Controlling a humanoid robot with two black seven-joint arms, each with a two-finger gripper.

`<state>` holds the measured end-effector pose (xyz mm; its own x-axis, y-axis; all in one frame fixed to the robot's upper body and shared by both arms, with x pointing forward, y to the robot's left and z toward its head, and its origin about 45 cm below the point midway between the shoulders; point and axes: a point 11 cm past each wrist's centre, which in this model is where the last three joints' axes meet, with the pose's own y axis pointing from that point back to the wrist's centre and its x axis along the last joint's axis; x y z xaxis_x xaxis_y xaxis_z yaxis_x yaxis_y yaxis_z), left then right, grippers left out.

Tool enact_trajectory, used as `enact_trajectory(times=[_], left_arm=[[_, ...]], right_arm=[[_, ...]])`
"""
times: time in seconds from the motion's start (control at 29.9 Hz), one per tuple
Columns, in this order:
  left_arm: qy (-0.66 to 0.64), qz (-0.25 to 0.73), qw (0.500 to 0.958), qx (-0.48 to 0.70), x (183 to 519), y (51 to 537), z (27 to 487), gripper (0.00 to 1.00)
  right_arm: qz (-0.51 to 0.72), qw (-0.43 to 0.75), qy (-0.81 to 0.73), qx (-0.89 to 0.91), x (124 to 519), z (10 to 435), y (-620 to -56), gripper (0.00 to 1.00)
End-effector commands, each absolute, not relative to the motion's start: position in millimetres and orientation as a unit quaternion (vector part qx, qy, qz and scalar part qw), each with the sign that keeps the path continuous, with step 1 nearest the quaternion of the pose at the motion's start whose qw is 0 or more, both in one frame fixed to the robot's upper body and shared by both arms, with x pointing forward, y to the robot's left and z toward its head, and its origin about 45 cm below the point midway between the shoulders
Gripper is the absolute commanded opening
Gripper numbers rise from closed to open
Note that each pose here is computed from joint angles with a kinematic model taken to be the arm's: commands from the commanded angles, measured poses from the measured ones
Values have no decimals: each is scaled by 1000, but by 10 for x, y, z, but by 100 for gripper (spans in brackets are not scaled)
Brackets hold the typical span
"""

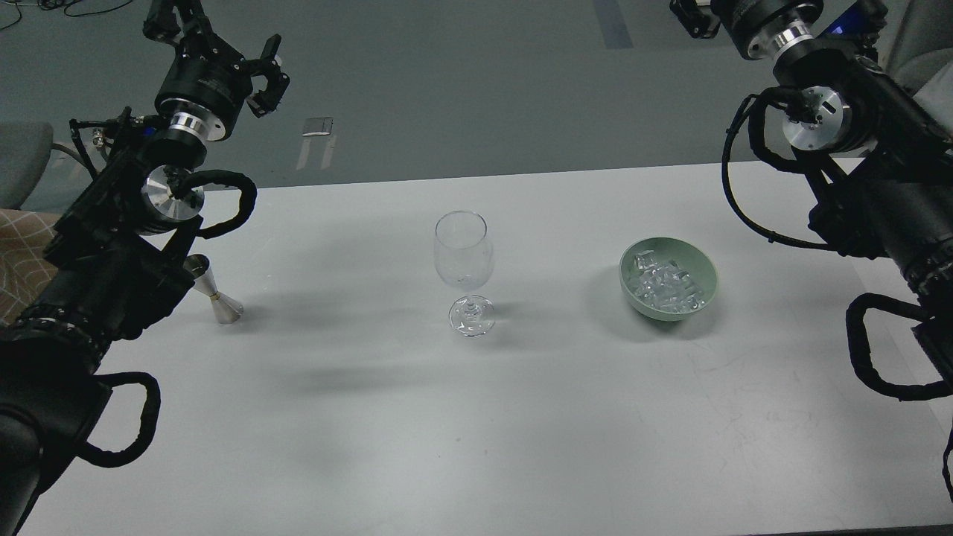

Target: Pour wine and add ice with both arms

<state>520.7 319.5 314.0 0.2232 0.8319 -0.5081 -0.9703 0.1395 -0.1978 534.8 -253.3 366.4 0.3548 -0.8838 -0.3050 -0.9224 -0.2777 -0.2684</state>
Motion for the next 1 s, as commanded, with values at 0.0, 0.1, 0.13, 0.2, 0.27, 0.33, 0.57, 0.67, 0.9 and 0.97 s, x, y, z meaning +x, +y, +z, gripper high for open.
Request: enact_trajectory(times=[0.0, 0.1, 0.13, 0.2, 0.27, 0.33, 0.57, 0.67, 0.9, 0.97], left_arm=[[138, 608, 743, -243, 5201, 3184, 3115, 100], [137, 609, 742, -244, 5208, 3191, 3138, 100], [137, 610, 741, -243, 5208, 3203, 3134, 100], [136, 610, 741, -245, 5210, 3202, 3146, 100], [137, 611, 739, -249, 5208, 3209, 3140, 100], [138, 611, 739, -247, 5208, 3188, 3123, 100], [133, 602, 742, -263, 5201, 3205, 3189, 100], [134, 588, 750, -274, 5191, 3186, 3224, 100], [137, 568, 760, -286, 5178, 3129, 3241, 100], [137, 577, 755, -280, 5187, 3143, 3220, 100]], right_arm=[[47, 205, 565, -798, 5351, 3685, -2522, 100], [47, 205, 565, -798, 5351, 3687, -2524, 100], [47, 206, 564, -798, 5352, 3695, -2522, 100], [47, 206, 564, -798, 5352, 3696, -2522, 100], [47, 205, 566, -797, 5354, 3688, -2530, 100], [47, 205, 566, -797, 5354, 3690, -2538, 100], [49, 216, 568, -793, 5356, 3731, -2552, 100], [47, 216, 566, -794, 5355, 3747, -2546, 100], [47, 215, 569, -792, 5355, 3742, -2569, 100], [46, 216, 568, -793, 5354, 3749, -2562, 100]])
